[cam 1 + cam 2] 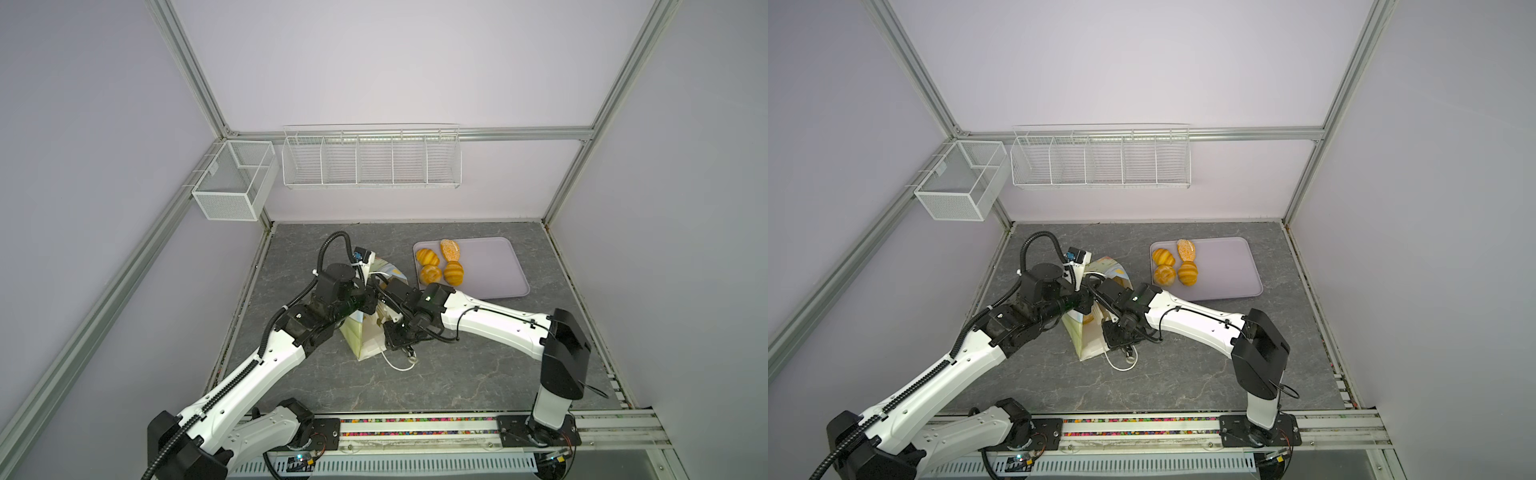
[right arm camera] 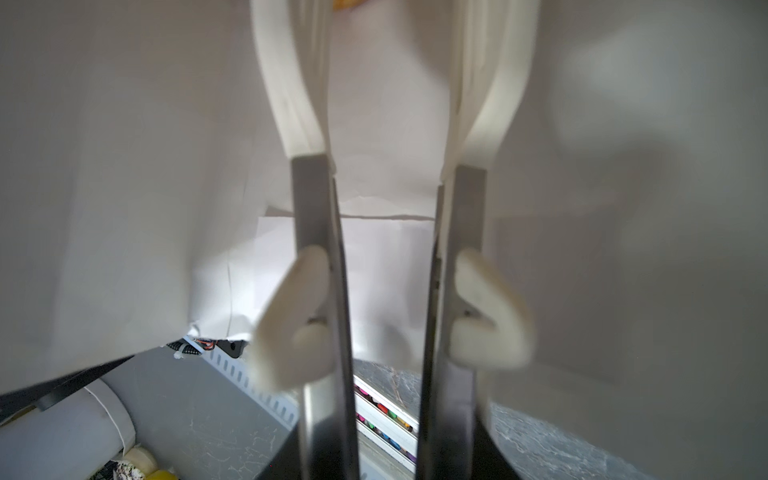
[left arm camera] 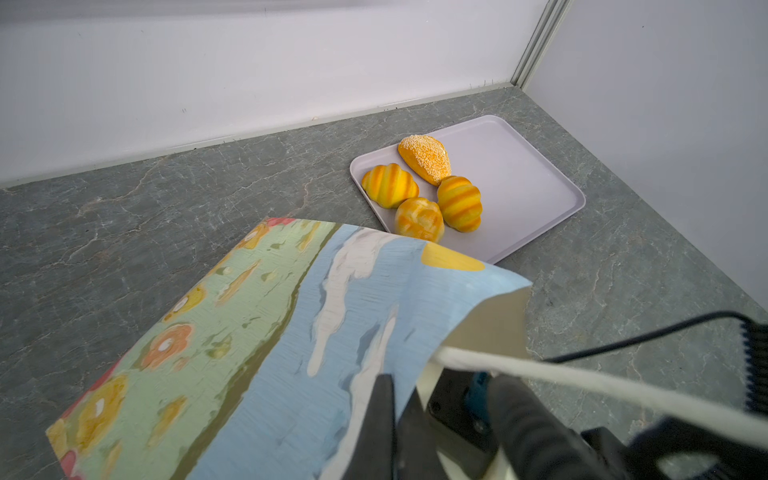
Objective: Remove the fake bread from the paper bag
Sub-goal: 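Push the tongs into the bag toward the last bun with the right gripper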
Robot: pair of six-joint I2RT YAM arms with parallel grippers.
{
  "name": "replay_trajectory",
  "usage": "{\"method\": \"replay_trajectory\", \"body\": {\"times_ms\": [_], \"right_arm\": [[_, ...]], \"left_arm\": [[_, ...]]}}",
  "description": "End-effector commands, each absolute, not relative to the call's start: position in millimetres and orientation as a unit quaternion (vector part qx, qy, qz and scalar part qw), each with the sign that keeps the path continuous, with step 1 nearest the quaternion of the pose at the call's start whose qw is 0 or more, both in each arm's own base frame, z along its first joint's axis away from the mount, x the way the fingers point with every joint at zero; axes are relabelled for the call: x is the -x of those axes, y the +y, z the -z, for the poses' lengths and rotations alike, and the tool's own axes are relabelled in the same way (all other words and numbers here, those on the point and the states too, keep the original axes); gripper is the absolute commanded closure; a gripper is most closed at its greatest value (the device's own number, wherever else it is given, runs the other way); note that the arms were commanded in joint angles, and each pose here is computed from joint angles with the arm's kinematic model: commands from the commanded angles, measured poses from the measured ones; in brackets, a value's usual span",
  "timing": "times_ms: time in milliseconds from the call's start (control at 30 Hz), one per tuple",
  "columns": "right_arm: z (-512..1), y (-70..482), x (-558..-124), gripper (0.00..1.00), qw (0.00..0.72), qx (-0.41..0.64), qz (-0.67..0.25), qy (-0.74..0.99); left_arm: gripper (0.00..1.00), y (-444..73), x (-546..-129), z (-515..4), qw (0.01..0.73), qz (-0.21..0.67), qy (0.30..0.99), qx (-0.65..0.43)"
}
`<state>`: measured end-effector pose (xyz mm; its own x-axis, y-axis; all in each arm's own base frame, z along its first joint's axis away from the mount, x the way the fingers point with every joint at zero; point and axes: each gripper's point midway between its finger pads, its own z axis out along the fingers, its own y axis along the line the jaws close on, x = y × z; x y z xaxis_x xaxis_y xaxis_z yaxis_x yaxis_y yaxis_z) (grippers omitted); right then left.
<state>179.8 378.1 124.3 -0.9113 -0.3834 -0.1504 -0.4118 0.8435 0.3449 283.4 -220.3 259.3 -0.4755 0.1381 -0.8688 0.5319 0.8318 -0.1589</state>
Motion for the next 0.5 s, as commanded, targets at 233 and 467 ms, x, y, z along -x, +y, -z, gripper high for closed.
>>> {"method": "replay_trajectory", "body": {"times_ms": [233, 467], "right_arm": [[-119.3, 409.2, -193.7, 0.61, 0.022, 0.211, -0.218, 0.953], [-131.4, 415.9, -196.8, 0.61, 0.028, 0.221, -0.238, 0.945]], "left_arm": [[1.00, -243.8, -277.1, -272.9, 0.472, 0.271, 0.812, -0.211], [1.00, -243.2, -276.7, -270.9, 0.472, 0.268, 0.812, -0.213]]}}
